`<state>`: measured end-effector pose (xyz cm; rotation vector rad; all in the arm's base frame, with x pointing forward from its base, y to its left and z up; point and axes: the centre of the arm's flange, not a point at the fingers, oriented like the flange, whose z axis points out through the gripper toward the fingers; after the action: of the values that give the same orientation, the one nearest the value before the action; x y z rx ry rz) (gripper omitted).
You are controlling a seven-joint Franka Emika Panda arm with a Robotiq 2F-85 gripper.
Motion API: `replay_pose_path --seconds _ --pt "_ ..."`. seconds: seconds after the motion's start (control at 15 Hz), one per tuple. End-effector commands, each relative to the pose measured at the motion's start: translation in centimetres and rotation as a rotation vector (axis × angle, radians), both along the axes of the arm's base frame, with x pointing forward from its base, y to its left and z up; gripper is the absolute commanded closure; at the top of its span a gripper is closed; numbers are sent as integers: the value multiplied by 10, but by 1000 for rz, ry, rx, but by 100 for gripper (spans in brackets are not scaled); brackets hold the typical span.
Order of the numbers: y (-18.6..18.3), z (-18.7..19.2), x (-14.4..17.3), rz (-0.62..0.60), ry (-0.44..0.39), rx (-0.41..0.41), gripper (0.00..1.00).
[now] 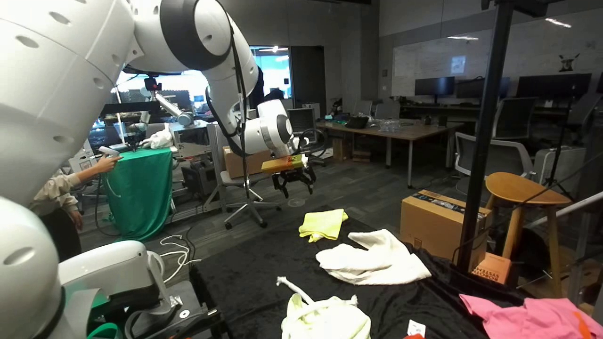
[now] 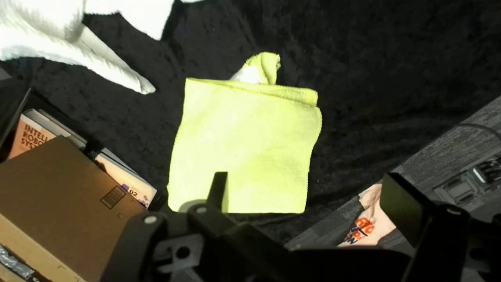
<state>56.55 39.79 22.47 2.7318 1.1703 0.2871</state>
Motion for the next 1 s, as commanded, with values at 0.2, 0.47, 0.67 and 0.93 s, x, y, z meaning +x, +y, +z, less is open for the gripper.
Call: replay_pose_path --seconds 0.2,0.47,0.67,0.93 --pt "24 -57 41 -77 -28 71 0" --pt "19 -85 53 -127 -16 70 0" --pt "18 -101 59 -156 -4 76 0" --pt "19 -113 64 -184 5 83 0"
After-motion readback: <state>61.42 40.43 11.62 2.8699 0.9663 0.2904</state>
